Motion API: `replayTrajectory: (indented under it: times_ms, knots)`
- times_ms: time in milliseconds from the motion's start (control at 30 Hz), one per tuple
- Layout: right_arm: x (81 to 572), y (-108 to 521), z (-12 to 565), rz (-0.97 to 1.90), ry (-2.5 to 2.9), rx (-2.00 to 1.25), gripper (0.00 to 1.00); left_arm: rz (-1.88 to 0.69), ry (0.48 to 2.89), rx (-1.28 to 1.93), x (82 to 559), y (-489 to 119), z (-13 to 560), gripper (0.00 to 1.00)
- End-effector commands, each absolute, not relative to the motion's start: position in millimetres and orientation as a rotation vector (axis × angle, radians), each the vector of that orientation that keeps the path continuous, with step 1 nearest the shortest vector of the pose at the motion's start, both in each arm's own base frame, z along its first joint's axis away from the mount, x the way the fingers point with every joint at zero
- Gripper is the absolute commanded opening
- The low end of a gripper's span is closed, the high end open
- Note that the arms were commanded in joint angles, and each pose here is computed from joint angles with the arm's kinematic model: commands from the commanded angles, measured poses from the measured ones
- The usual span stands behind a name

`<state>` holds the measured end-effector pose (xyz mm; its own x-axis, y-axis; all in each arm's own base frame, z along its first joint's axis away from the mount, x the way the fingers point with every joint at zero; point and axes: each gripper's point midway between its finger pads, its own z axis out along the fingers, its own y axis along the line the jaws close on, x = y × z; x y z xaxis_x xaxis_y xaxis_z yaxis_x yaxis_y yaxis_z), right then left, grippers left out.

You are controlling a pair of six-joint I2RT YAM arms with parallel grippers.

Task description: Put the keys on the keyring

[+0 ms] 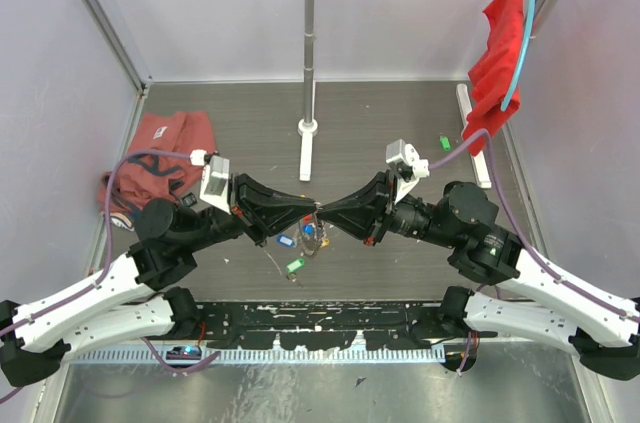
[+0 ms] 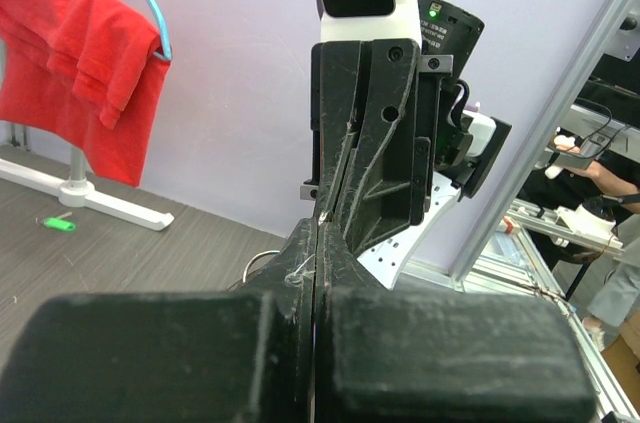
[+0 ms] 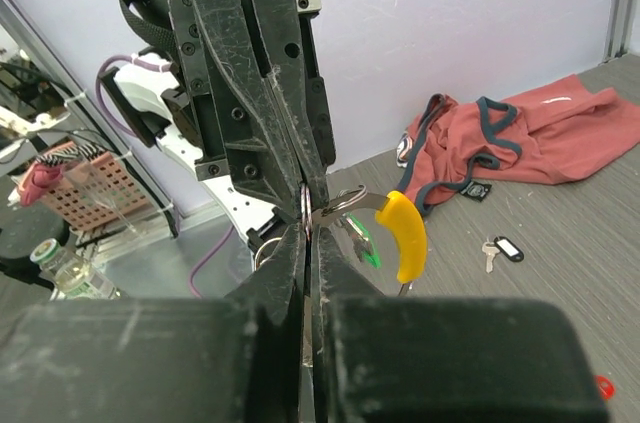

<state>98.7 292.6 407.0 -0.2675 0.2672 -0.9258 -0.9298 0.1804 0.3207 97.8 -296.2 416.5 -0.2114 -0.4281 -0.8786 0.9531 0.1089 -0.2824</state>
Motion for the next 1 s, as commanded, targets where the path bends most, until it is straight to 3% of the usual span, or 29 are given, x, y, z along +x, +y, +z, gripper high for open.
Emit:
replayTrajectory:
  times_ms: [0,133,300,967]
  knots:
    - [94,283,440,1.312,1.250,-0.748,0.01,-1.445,1.122,0.661,92,-295,419,0.01]
    - [95,275,435,1.200,1.304,-0.847,0.01,-1.404,1.153,0.688,92,-290,416,0.20]
    - [95,266,424,1.089,1.408,-0.961,0.01,-1.297,1.192,0.764,94,-283,413,0.35]
    - [97,255,380,0.870,1.733,-1.245,0.01,-1.120,1.287,1.209,91,-311,378,0.54]
